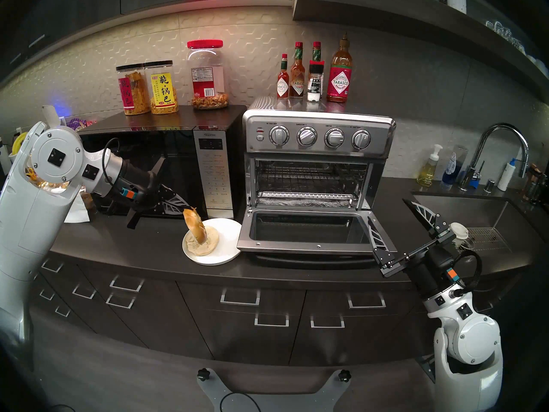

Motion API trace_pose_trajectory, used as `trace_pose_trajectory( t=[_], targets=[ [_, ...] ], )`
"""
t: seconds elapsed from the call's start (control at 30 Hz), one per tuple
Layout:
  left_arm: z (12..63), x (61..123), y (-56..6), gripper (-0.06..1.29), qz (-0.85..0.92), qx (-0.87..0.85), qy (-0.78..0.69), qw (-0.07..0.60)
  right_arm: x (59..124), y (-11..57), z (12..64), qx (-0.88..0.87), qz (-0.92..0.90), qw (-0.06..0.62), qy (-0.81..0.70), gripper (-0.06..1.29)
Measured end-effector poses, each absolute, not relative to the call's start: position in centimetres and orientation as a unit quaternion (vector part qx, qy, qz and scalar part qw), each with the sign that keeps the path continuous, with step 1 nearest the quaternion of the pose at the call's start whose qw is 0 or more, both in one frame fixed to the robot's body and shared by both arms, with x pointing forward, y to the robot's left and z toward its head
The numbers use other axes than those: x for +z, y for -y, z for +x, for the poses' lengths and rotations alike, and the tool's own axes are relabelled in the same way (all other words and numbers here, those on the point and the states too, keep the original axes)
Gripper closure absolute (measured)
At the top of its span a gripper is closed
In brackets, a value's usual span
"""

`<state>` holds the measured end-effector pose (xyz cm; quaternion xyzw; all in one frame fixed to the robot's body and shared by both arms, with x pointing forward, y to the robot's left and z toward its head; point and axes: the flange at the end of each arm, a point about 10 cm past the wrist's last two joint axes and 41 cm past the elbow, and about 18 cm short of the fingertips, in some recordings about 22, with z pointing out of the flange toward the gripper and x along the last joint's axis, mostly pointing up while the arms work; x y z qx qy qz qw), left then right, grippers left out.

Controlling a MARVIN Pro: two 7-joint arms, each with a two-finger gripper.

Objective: Open the oven and place the bagel inside on the rack

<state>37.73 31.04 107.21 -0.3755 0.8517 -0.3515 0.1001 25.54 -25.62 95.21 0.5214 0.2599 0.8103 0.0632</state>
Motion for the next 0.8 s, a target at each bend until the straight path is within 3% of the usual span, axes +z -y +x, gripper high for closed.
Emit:
trace_pose_trajectory(
  t=[0.8],
  targets=[
    [40.3,101.8,-30.2,1.22,-0.370,-0.309,-0.874,0.064,95.2,25.6,25.5,0.810,0.521,0.063,-0.260,-0.01]
  ],
)
